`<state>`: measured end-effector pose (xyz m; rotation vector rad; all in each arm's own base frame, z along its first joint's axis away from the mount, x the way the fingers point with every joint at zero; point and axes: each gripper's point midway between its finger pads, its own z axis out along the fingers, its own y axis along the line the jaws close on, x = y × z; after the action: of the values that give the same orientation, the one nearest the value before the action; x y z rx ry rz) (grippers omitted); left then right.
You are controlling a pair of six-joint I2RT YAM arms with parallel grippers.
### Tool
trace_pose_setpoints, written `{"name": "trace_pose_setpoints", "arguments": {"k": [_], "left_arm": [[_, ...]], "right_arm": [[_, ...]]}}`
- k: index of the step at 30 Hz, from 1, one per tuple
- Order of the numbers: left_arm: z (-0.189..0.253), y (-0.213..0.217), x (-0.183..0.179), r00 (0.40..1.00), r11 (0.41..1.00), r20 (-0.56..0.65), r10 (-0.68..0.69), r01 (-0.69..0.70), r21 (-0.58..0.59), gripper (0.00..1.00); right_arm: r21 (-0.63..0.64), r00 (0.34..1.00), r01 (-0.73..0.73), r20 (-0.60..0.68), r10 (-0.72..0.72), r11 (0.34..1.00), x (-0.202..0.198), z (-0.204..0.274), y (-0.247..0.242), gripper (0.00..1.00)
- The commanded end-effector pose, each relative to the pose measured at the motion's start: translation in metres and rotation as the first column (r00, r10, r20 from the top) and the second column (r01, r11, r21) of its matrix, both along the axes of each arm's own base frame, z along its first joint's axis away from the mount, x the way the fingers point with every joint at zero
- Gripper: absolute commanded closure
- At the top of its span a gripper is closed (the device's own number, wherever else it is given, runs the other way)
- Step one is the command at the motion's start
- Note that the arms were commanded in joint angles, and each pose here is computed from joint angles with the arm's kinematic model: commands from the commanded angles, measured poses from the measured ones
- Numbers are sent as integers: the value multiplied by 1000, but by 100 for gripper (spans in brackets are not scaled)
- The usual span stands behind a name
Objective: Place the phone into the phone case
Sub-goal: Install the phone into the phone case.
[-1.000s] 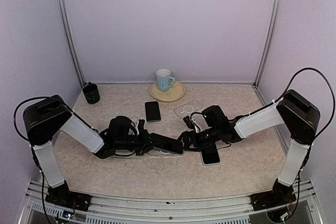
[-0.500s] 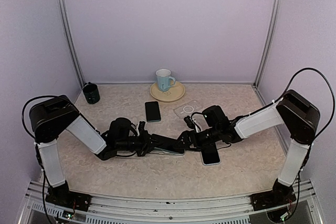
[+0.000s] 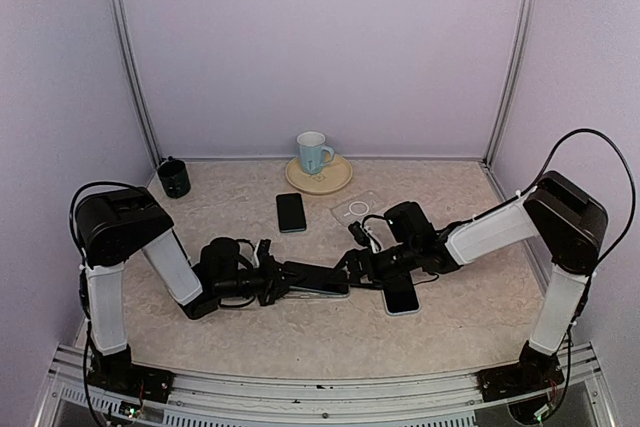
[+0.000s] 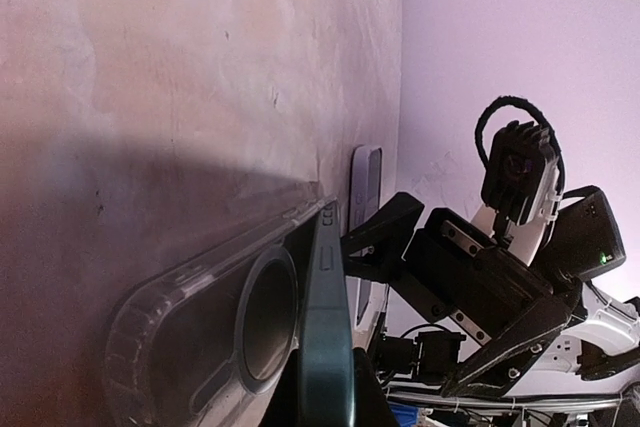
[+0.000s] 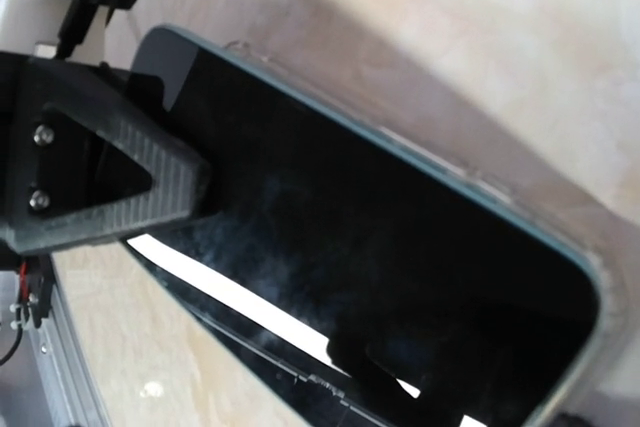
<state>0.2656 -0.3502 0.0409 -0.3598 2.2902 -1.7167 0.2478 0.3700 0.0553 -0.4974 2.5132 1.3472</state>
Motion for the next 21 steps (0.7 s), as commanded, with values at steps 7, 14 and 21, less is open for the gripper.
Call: {"name": "trace_pose_setpoints", "arguments": {"k": [7,14,21], "left_arm": [[-3,5,-18,998,998,-38,-58,57,-12,100],[9,6,-17,999,998,17,-51,52,-44,100],[19,6,-15,997,997,64,-38,42,-70,100]], "right_arm": [[-52,1000,-14,-17,13,999,-8,-14,-2,0],[-46,1000,-1,-24,-1,999,-4,-10,-1,0],[-37,999,-3,-47,1,999,-6,-13,1,0]]}}
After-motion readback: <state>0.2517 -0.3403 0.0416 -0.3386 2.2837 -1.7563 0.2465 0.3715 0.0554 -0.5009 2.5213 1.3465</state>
